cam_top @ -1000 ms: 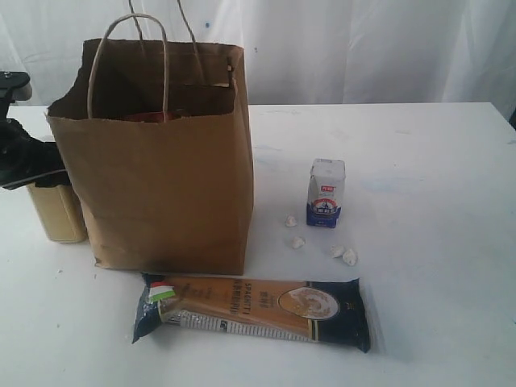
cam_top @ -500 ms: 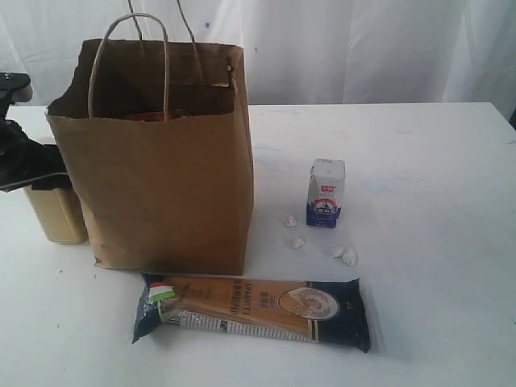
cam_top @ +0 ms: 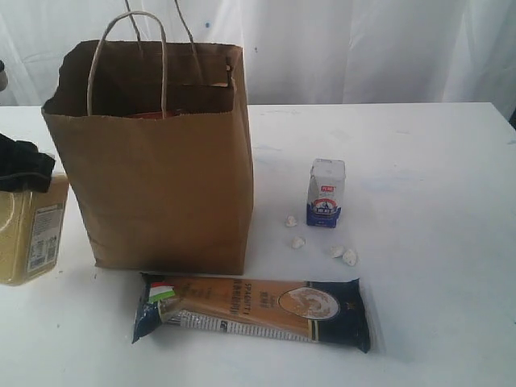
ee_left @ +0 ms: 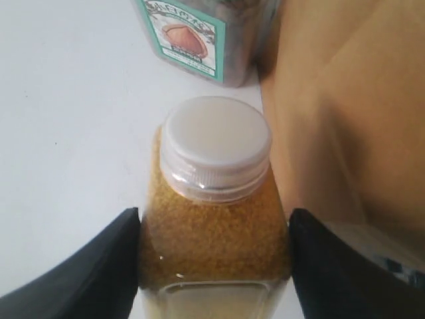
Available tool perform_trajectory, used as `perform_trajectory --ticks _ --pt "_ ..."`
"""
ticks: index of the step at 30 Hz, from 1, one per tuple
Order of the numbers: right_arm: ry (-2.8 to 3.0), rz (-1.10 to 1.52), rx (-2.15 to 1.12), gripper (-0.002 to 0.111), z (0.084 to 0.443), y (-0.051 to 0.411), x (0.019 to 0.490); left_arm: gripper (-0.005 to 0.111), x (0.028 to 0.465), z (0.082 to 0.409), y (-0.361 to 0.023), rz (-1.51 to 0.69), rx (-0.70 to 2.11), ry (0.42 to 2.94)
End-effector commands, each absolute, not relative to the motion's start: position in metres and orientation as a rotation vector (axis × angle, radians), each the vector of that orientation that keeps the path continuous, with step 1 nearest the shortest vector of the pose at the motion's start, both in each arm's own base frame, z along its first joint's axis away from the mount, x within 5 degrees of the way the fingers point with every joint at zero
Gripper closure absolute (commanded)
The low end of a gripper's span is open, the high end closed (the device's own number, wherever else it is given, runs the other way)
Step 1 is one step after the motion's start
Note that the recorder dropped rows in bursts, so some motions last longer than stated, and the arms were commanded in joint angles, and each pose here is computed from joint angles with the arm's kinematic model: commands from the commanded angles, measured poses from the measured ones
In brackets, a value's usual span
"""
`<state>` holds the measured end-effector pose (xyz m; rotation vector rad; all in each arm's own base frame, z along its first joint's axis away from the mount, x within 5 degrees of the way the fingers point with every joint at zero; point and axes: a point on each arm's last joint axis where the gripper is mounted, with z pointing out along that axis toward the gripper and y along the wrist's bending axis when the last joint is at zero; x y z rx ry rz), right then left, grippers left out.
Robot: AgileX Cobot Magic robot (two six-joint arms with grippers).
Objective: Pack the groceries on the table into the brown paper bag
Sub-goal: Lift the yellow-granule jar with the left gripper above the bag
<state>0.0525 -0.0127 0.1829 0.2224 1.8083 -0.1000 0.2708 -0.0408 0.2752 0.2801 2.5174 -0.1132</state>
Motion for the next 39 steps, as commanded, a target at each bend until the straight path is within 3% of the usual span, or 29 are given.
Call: perform_trajectory --ticks 1,10,24,32,39 --pt "1.8 -0.103 0.227 0.108 0.183 -0.013 0.052 0.107 0.258 0.286 -0.04 -0.11 0.305 2.531" --pt "1.8 -0.103 0.227 0.108 0.183 -0.013 0.052 0.107 0.242 0.294 -0.038 -0.093 0.334 2.573" --pt "1.8 -0.103 0.227 0.108 0.183 -0.013 0.052 0.107 0.203 0.346 -0.032 -0.083 0.317 2.353" --pt "1.8 -0.103 0.227 0.108 0.183 -0.013 0.052 0.107 0.19 0.408 -0.032 -0.114 0.282 2.132" --pt "1.8 -0.103 0.227 0.108 0.183 -0.013 0.052 0.107 0.182 0.475 -0.048 -0.435 0.18 1.8"
